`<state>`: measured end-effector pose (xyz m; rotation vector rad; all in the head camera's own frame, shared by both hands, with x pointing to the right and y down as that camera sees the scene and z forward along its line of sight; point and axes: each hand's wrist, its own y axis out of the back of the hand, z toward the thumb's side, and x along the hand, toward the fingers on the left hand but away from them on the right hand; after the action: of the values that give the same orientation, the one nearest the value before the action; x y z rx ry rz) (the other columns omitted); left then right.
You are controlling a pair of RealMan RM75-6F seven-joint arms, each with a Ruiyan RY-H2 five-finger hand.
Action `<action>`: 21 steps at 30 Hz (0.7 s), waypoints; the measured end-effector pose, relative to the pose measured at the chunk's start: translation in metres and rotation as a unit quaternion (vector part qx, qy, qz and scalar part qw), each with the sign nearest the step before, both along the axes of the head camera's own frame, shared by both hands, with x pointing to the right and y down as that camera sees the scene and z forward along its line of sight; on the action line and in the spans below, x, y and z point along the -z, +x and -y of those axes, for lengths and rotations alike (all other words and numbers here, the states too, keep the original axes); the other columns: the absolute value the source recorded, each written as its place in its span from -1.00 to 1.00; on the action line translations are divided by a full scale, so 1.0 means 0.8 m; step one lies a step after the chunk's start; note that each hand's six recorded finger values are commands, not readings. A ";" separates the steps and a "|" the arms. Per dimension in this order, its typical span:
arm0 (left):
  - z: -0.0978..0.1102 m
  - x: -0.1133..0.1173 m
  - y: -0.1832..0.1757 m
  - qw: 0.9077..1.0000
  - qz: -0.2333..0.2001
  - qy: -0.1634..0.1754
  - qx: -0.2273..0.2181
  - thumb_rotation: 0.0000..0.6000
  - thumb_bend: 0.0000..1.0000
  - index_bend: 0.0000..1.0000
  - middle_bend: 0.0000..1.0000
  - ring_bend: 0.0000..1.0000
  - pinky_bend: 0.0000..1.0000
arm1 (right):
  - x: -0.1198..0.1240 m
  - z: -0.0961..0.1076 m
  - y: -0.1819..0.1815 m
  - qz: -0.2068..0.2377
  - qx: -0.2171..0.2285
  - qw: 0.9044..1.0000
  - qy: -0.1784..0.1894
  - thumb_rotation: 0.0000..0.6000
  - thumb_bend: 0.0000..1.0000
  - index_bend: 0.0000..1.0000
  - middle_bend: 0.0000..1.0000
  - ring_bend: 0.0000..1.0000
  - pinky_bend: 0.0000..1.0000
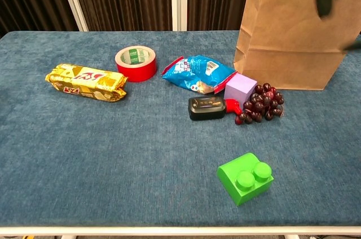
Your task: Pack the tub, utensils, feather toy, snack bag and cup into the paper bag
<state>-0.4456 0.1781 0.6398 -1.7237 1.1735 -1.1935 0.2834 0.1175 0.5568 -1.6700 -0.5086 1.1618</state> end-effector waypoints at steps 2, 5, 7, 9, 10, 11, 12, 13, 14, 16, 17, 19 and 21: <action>0.000 0.000 0.001 1.000 0.000 0.000 0.000 1.00 -0.83 -0.77 -0.82 -0.93 -0.60 | -0.006 -0.010 0.023 -0.018 -0.016 1.000 -0.004 1.00 -1.00 -0.05 -0.12 -0.37 0.19; -0.001 0.000 0.003 1.000 0.000 -0.002 -0.002 1.00 -0.83 -0.77 -0.82 -0.93 -0.60 | -0.011 -0.020 0.054 -0.054 -0.035 0.998 0.008 1.00 -1.00 -0.05 -0.13 -0.40 0.16; -0.002 0.000 0.004 1.000 0.001 -0.002 -0.004 1.00 -0.83 -0.77 -0.82 -0.93 -0.60 | -0.019 -0.032 0.078 -0.082 -0.051 0.995 0.009 1.00 -1.00 -0.06 -0.15 -0.42 0.14; -0.003 0.001 0.005 1.000 0.001 0.000 -0.005 1.00 -0.83 -0.77 -0.82 -0.93 -0.60 | -0.024 -0.040 0.091 -0.092 -0.064 0.994 0.005 1.00 -1.00 -0.09 -0.18 -0.46 0.12; -0.003 0.001 0.006 1.000 0.001 0.000 -0.005 1.00 -0.83 -0.77 -0.82 -0.93 -0.60 | -0.025 -0.043 0.097 -0.093 -0.072 0.993 0.005 1.00 -1.00 -0.12 -0.20 -0.47 0.10; -0.003 0.001 0.006 1.000 0.001 0.001 -0.005 1.00 -0.83 -0.77 -0.82 -0.93 -0.60 | -0.026 -0.045 0.101 -0.093 -0.078 0.993 0.006 1.00 -1.00 -0.15 -0.22 -0.50 0.07; -0.004 0.001 0.006 1.000 0.002 0.000 -0.006 1.00 -0.83 -0.77 -0.82 -0.93 -0.60 | -0.026 -0.046 0.107 -0.096 -0.085 0.992 0.011 1.00 -1.00 -0.20 -0.25 -0.52 0.04; -0.004 0.001 0.006 1.000 0.002 0.000 -0.006 1.00 -0.83 -0.77 -0.82 -0.93 -0.60 | -0.025 -0.047 0.115 -0.102 -0.093 0.990 0.021 1.00 -1.00 -0.24 -0.27 -0.55 0.01; -0.004 0.001 0.007 1.000 0.003 -0.001 -0.007 1.00 -0.83 -0.77 -0.82 -0.93 -0.60 | -0.025 -0.047 0.121 -0.106 -0.100 0.989 0.030 1.00 -1.00 -0.27 -0.29 -0.57 -0.01; -0.005 0.001 0.008 1.000 0.003 -0.001 -0.009 1.00 -0.83 -0.77 -0.82 -0.93 -0.60 | -0.023 -0.049 0.137 -0.114 -0.123 0.985 0.052 1.00 -1.00 -0.33 -0.34 -0.61 -0.05; -0.005 0.001 0.009 1.000 0.003 -0.001 -0.010 1.00 -0.83 -0.77 -0.82 -0.93 -0.60 | -0.023 -0.050 0.144 -0.118 -0.134 0.982 0.059 1.00 -1.00 -0.36 -0.35 -0.63 -0.07; -0.006 0.001 0.010 1.000 0.003 -0.002 -0.010 1.00 -0.83 -0.77 -0.82 -0.93 -0.60 | -0.025 -0.053 0.158 -0.128 -0.158 0.977 0.065 1.00 -1.00 -0.41 -0.39 -0.68 -0.11; -0.006 0.000 0.010 1.000 0.004 -0.003 -0.010 1.00 -0.83 -0.77 -0.82 -0.93 -0.60 | -0.027 -0.058 0.166 -0.129 -0.177 0.974 0.059 1.00 -1.00 -0.42 -0.40 -0.69 -0.12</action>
<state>-0.4376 0.1826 0.6394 -1.7294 1.1476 -1.1914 0.4161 0.1638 0.5788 -1.3327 -0.7133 1.5519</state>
